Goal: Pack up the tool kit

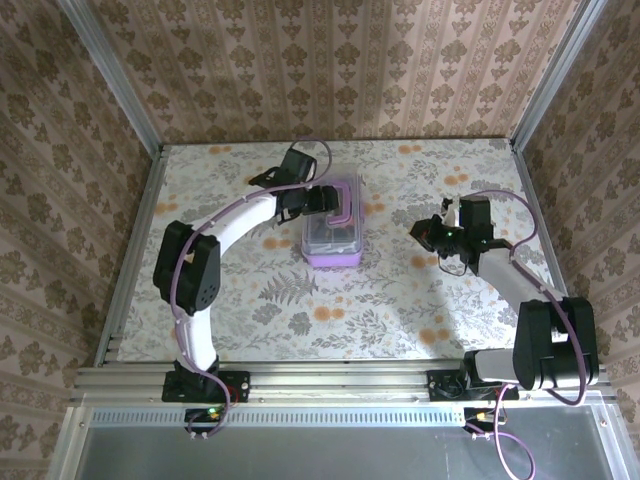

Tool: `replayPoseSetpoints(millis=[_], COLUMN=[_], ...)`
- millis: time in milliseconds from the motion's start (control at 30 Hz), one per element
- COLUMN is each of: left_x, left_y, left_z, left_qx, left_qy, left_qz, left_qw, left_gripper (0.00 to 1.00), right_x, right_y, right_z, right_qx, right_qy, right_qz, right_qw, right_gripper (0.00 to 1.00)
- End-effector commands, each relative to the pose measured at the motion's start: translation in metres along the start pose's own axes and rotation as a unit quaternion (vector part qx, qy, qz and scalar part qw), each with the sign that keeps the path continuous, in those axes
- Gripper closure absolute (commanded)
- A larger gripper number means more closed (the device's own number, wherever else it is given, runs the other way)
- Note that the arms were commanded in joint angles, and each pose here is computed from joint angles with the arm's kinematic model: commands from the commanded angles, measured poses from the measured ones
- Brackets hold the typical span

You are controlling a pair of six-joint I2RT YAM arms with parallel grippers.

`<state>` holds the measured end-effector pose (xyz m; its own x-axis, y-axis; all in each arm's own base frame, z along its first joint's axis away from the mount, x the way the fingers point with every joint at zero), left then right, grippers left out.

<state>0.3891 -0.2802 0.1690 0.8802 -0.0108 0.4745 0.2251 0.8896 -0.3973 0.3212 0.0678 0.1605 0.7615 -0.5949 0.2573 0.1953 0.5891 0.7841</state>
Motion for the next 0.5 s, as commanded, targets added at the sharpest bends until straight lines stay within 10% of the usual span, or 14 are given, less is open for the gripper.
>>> replayPoseSetpoints(millis=[0,267,467], left_x=[-0.038,-0.034,-0.012], left_y=[-0.002,-0.023,-0.035], left_z=[-0.011,0.011,0.051], left_qx=[0.018,-0.027,-0.071], left_qy=[0.085,0.075,0.045], left_qz=[0.009,0.002,-0.019], left_qw=[0.996,0.997,0.996], left_gripper=[0.31,0.0,0.0], right_x=[-0.004,-0.005,-0.007], right_y=[-0.004,-0.001,0.0], right_z=[0.008,0.018,0.029], right_qx=[-0.012,-0.011,-0.013], right_qy=[-0.005,-0.012,-0.02], right_qz=[0.006,0.01,0.015], right_qw=[1.0,1.0,1.0], right_gripper=[0.97,0.97,0.96])
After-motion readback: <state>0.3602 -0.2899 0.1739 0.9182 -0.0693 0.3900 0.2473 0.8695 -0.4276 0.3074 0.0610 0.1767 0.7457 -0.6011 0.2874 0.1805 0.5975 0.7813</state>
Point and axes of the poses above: each hand's point on the last joint's axis, 136 mm out from that joint toward the fingers, its own z axis back along the fingers, its own y axis along the line the jaws close on, x = y × z, the point moved 5 cm from there along z, back along the fingers, and after that the axes turned 3 degrees about -z, right-handed, at the moved point
